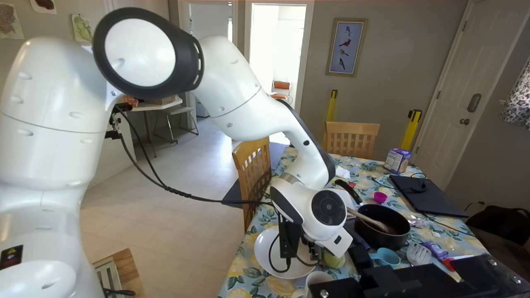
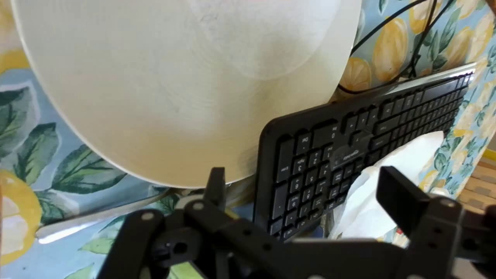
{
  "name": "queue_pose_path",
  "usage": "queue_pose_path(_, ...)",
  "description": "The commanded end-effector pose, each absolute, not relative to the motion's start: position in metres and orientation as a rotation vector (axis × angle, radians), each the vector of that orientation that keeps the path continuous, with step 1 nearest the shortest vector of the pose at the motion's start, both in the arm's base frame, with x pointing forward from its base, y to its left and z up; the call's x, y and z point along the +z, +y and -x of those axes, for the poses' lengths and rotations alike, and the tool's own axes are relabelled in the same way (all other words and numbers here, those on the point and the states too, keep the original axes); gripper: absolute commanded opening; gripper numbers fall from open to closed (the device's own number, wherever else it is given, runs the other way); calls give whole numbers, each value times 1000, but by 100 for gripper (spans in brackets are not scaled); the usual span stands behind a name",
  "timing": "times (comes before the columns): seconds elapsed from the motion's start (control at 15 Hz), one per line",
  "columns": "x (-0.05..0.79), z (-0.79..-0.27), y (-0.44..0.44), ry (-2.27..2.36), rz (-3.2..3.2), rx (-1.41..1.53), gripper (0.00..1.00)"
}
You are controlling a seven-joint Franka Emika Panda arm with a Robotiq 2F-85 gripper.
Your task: Pick up the computer keyboard and put it on top of the pot
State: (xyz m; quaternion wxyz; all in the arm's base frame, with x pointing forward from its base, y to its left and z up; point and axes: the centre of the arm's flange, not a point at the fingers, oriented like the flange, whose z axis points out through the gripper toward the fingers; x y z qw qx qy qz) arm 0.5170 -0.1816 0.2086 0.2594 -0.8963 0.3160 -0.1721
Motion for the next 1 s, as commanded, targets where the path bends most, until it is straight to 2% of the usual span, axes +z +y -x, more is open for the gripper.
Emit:
queue_pose_path(0.0, 185, -534, -188, 884, 2326, -467, 100)
queue_pose_path(0.93, 167, -555, -191, 925, 2168, -525, 100)
